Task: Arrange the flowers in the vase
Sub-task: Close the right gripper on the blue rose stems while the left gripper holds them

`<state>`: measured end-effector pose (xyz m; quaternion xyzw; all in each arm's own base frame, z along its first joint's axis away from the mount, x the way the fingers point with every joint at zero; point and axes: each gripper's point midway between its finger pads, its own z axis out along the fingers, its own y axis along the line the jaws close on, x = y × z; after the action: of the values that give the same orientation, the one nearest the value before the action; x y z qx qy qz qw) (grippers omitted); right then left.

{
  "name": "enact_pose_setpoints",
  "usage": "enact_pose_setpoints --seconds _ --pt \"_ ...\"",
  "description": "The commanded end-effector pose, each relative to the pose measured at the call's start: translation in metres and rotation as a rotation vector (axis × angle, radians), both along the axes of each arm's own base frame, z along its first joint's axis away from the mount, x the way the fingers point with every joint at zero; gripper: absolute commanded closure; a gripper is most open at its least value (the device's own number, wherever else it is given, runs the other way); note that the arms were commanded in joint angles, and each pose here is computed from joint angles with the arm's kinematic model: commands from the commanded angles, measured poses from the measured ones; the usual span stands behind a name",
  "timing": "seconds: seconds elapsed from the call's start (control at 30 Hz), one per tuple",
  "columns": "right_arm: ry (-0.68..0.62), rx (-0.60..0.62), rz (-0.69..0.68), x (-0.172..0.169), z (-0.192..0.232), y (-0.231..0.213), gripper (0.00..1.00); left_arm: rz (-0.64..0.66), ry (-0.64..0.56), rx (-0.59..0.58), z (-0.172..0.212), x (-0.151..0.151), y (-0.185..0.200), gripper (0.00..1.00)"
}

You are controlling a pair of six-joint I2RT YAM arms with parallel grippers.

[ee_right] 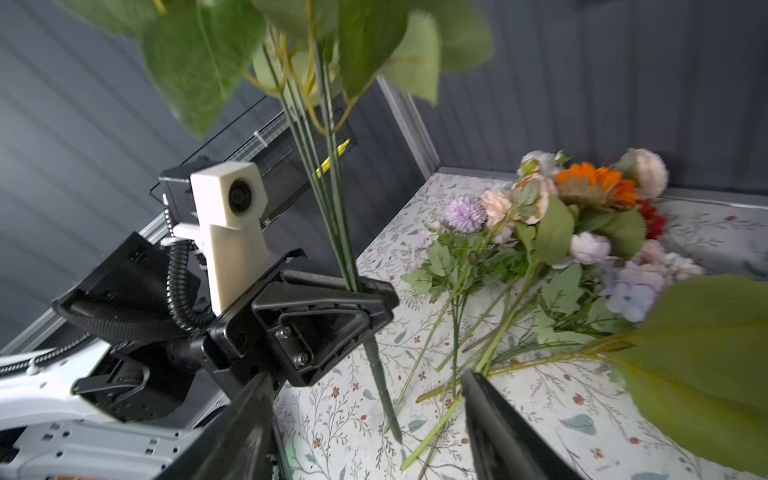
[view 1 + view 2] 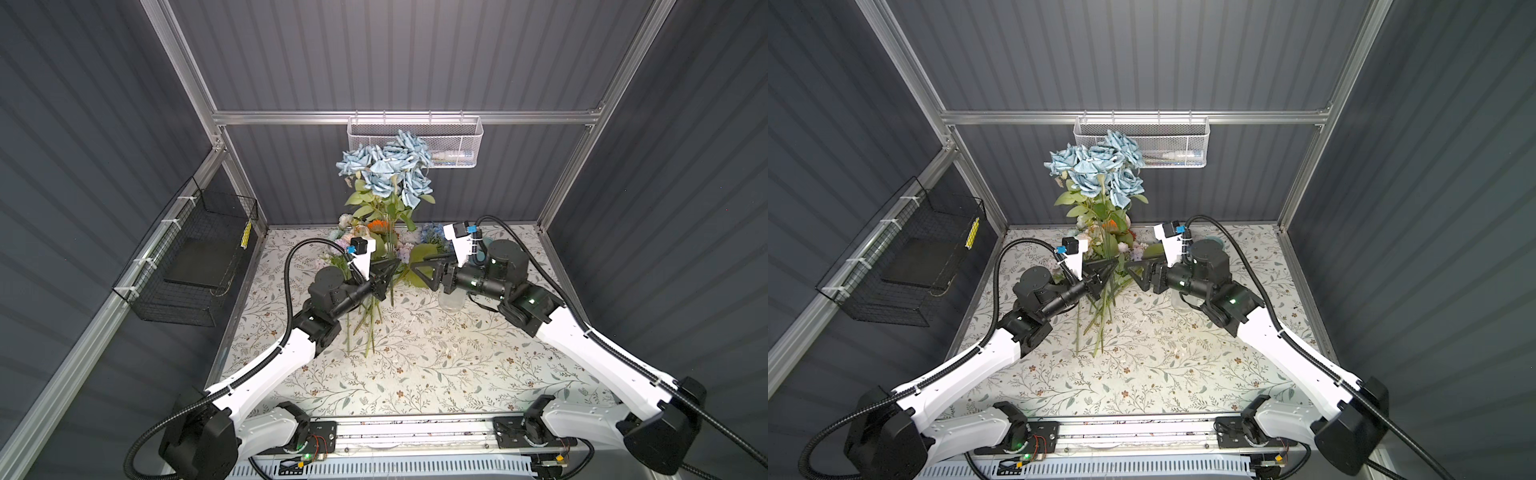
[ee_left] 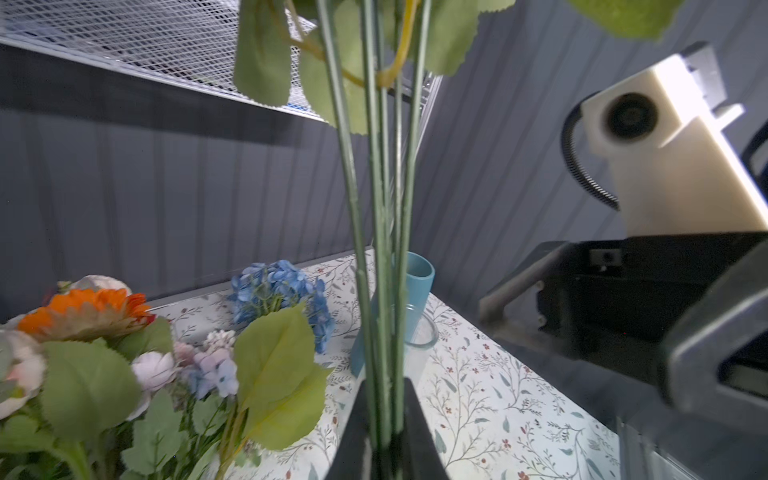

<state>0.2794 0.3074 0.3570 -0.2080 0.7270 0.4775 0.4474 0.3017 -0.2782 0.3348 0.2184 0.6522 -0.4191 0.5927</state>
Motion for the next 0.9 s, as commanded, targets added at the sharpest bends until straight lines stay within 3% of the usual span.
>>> enact_pose_setpoints --seconds 0.0,0.5,0.7,0.73,0.77,0.87 --pt "-0.074 0.104 0.114 -0.016 0.035 0.018 0.34 -0.115 -0.079 -0.074 0.024 -0.016 -0.015 1.00" --pt "-0.093 0.008 -0.035 0.025 0.004 0.021 0.64 -0.225 -0.044 -0.050 0.007 -0.039 -0.041 1.00" --pt "-0.095 0.006 -0.048 0.025 0.001 0.019 0.92 -0.218 -0.036 -0.047 0.005 -0.040 -0.041 1.00" --pt "-0.095 0.005 -0.047 0.024 0.001 0.019 0.97 -0.214 -0.035 -0.049 0.005 -0.040 -0.040 0.93" --pt "-0.096 0.001 -0.048 0.024 0.000 0.018 1.00 -0.211 -0.034 -0.052 0.005 -0.039 -0.040 0.77" --pt "-0.104 -0.009 -0.048 0.021 -0.001 0.015 1.00 -0.195 -0.033 -0.067 0.007 -0.038 -0.037 0.15"
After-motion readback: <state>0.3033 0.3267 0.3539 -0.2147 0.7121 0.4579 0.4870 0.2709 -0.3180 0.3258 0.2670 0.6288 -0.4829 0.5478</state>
